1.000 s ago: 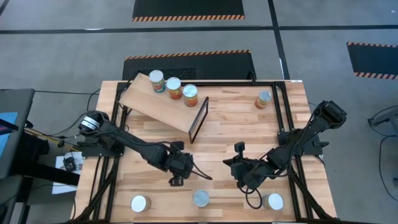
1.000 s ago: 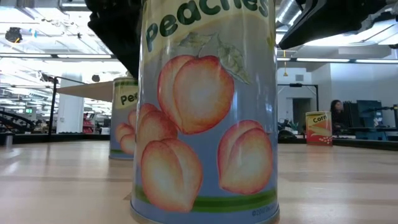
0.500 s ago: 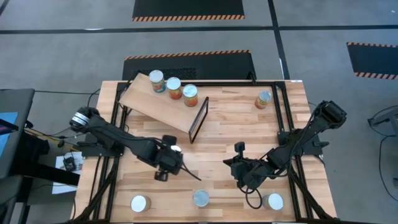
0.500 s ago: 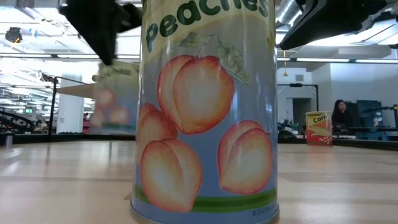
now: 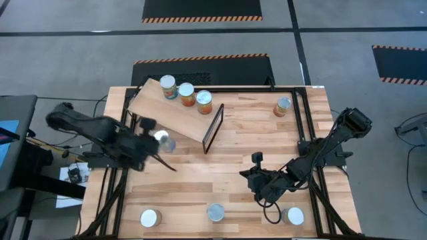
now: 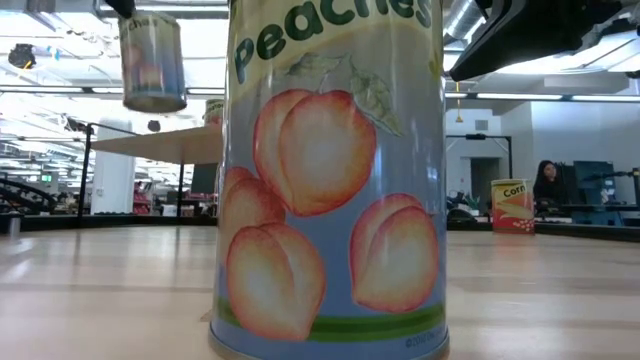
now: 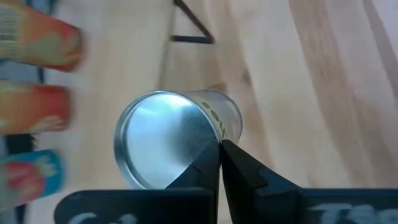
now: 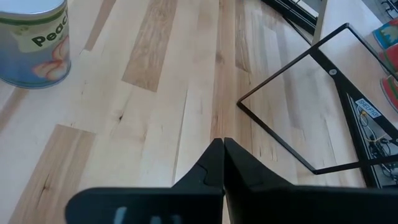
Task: Pick and place cans onto a shelf
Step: Put the top canned peaches on the shelf
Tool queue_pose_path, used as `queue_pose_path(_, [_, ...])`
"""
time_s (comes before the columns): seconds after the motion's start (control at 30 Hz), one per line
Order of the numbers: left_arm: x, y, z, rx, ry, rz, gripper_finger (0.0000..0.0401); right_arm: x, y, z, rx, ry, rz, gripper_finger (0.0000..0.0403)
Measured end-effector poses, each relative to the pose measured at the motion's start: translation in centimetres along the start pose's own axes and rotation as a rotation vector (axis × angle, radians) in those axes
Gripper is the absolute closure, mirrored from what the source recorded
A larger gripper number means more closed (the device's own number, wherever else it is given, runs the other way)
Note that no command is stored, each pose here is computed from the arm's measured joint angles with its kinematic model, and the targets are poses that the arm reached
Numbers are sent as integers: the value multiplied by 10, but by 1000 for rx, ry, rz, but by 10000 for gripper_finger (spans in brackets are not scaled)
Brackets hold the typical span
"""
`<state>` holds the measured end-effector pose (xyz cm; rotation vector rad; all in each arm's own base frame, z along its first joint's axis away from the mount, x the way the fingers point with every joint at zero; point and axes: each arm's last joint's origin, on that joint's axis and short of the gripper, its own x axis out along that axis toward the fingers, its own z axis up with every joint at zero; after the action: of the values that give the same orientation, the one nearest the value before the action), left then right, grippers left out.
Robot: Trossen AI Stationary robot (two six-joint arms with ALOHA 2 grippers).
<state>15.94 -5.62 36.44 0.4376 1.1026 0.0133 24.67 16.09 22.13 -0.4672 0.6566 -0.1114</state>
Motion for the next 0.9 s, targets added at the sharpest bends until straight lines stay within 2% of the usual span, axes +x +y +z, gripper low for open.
queue_pose_path(0.1, [-17, 13, -21, 12, -30, 79, 401, 0, 0, 0, 0, 0, 0, 389])
queue_pose_path(0.27, [-31, 29, -50, -33, -1, 185, 401, 0, 0, 0, 0, 0, 0, 386])
queue_pose_path(0.5, [-33, 48, -58, 1, 54, 343, 401, 3, -3, 0, 8, 5, -9, 388])
queue_pose_path(0.77, [-24, 71, -60, -41, 79, 355, 401, 3, -4, 0, 8, 6, -10, 386])
queue_pose_path(0.9, [-7, 77, -69, -53, 67, 323, 401, 1, -1, 0, 1, 1, -2, 387])
